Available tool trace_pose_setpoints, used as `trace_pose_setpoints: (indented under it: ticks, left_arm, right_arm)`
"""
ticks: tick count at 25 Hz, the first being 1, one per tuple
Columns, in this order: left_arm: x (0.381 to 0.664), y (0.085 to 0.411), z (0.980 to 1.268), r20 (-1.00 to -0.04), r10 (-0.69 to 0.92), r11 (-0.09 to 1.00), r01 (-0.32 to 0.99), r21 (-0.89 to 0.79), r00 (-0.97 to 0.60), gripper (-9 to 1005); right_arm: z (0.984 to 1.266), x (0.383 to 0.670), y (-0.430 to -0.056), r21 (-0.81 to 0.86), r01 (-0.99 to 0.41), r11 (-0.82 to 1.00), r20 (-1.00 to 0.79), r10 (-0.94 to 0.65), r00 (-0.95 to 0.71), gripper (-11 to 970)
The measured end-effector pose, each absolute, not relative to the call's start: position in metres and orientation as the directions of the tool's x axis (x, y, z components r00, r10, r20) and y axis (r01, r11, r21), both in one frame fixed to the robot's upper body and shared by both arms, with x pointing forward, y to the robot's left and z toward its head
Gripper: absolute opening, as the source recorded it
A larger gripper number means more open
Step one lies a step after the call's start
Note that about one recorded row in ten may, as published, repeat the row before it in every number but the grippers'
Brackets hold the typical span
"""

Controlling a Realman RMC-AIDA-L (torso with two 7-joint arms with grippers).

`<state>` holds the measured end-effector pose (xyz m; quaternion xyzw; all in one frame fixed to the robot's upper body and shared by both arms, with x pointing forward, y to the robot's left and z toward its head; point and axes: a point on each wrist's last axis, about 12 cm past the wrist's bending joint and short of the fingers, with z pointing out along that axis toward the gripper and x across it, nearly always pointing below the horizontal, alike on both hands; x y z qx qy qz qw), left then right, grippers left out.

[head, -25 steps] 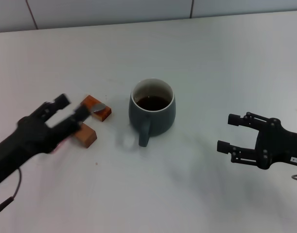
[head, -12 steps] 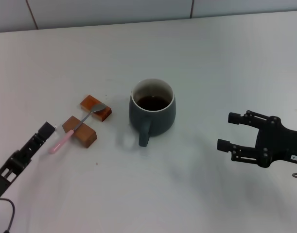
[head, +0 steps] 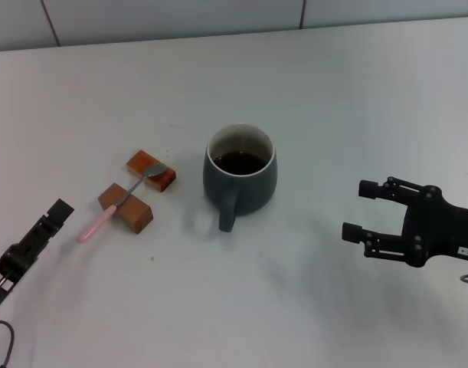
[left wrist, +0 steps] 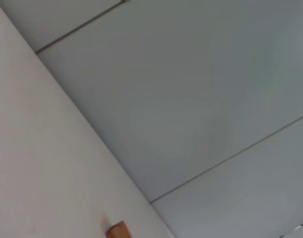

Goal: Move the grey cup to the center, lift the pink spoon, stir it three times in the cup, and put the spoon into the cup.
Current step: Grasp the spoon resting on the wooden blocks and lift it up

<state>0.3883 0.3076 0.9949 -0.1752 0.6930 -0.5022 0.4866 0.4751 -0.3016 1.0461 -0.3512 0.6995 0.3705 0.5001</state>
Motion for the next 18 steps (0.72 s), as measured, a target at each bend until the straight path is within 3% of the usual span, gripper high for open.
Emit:
trace_pose_setpoints:
  ticks: [18]
  left_arm:
    - [0.3898,0.3076,0.984,-0.449,-0.751,0.43,0.156,-0.889,-0.484,764]
  right_arm:
    - [1.0466,0.4766,-0.2993,0.166,-0.866,0.471,-0.96,-0.123,-0.251,823]
